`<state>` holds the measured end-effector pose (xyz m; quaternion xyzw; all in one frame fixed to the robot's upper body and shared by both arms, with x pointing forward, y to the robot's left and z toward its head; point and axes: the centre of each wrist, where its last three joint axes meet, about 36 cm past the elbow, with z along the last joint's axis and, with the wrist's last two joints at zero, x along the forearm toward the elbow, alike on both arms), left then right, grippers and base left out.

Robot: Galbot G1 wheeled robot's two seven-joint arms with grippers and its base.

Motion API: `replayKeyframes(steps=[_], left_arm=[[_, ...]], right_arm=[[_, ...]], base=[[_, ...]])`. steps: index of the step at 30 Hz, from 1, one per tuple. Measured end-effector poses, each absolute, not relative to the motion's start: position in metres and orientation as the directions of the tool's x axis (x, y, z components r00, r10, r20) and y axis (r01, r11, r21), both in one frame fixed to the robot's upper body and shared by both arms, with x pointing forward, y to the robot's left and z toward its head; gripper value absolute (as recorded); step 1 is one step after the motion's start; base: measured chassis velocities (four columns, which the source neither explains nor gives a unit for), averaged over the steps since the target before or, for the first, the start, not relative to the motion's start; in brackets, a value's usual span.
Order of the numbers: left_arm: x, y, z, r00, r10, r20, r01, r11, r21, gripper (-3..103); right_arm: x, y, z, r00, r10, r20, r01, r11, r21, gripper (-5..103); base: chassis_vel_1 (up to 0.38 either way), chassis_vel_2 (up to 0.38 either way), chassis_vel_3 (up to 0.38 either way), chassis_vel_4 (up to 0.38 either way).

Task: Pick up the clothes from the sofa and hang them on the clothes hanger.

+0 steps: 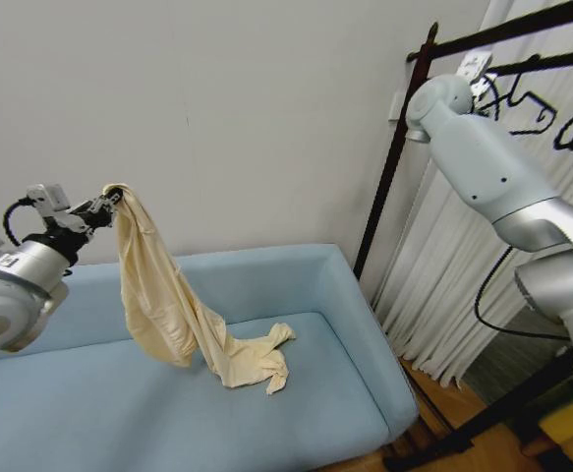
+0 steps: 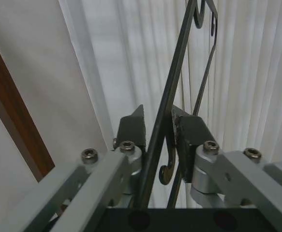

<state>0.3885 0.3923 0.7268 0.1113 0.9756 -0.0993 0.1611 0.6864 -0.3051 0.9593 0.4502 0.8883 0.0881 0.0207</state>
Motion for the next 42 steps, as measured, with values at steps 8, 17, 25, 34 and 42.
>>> replayKeyframes(steps=[8,17,25,34,42], left_arm=[[0.388,0.392,0.727,-0.923,0.186,-0.337,0.25,0.955,-0.158,1],[0.386,0.391,0.727,-0.922,0.188,-0.338,0.252,0.955,-0.155,1],[0.384,0.389,0.726,-0.923,0.191,-0.333,0.252,0.956,-0.149,1],[0.382,0.387,0.726,-0.927,0.195,-0.321,0.248,0.96,-0.132,1],[0.386,0.394,0.727,-0.939,0.192,-0.287,0.236,0.963,-0.129,1]], right_arm=[[0.683,-0.304,0.954,-0.591,0.807,0.018,0.798,0.581,0.16,2],[0.667,-0.302,0.944,-0.603,0.797,-0.031,0.785,0.6,0.152,2],[0.642,-0.299,0.916,-0.641,0.765,-0.066,0.754,0.644,0.128,2],[0.614,-0.299,0.881,-0.697,0.708,-0.115,0.705,0.705,0.07,2],[0.534,-0.283,0.832,-0.88,0.458,-0.125,0.463,0.886,-0.017,2]], base=[[0.0,0.0,0.0,0.0],[0.0,0.0,0.0,0.0],[0.0,0.0,0.0,0.0],[0.0,0.0,0.0,0.0],[0.0,0.0,0.0,0.0]])
